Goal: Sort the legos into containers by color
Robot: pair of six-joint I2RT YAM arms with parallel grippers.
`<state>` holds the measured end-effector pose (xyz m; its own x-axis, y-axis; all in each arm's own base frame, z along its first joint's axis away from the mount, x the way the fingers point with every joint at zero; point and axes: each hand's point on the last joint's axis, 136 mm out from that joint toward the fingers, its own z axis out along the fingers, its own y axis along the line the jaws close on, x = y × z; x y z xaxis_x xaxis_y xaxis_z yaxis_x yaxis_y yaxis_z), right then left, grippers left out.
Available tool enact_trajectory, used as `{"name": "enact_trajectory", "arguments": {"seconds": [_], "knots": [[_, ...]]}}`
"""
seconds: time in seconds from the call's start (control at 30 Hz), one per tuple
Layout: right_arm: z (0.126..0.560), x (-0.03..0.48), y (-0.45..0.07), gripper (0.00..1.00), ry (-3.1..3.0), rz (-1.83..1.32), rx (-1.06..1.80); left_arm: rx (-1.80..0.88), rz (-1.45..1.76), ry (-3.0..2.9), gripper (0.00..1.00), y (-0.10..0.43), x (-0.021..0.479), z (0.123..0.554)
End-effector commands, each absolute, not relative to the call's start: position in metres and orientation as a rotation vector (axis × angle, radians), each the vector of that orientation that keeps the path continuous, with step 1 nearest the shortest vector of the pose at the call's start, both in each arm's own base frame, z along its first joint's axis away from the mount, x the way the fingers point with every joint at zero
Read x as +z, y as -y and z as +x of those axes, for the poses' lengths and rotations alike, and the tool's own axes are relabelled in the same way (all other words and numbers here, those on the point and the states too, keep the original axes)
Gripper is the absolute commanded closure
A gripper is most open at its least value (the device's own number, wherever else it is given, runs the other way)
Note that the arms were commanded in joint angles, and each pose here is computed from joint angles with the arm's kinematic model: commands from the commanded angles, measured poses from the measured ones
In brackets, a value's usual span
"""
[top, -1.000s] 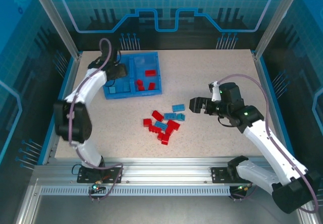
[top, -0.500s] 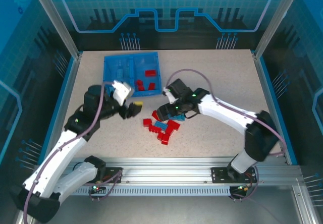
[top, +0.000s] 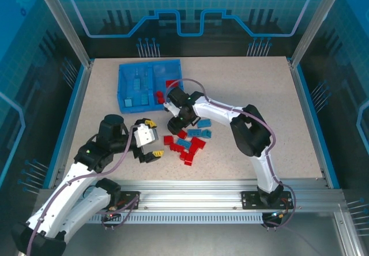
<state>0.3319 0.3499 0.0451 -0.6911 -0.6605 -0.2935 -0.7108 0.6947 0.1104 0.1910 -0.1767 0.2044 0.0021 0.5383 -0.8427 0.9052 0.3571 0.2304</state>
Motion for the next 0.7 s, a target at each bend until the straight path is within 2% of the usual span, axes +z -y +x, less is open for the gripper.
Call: {"name": "enact_trajectory", "arguments": {"seconds": [0.0,0.13,0.33,0.43,0.5,0.67], "knots": [[0.325,0.035,-0.348,0.41,-2.719,-1.153,0.323,-0.493,1.366,-1.601,0.01,0.182,0.202,0.185],[0.321,0.025,-0.344,0.53,-2.748,-1.162,0.313,-0.480,1.362,-1.595,0.01,0.181,0.200,0.187],[0.320,0.024,-0.347,0.58,-2.755,-1.176,0.345,-0.474,1.364,-1.603,0.01,0.181,0.194,0.189],[0.323,0.030,-0.348,0.69,-2.743,-1.164,0.351,-0.456,1.361,-1.611,0.01,0.179,0.193,0.190],[0.328,0.044,-0.350,0.77,-2.717,-1.132,0.365,-0.441,1.355,-1.615,0.01,0.178,0.192,0.192],[0.346,0.124,-0.355,0.77,-2.539,-0.993,0.412,-0.387,1.281,-1.619,0.01,0.174,0.198,0.205]]}}
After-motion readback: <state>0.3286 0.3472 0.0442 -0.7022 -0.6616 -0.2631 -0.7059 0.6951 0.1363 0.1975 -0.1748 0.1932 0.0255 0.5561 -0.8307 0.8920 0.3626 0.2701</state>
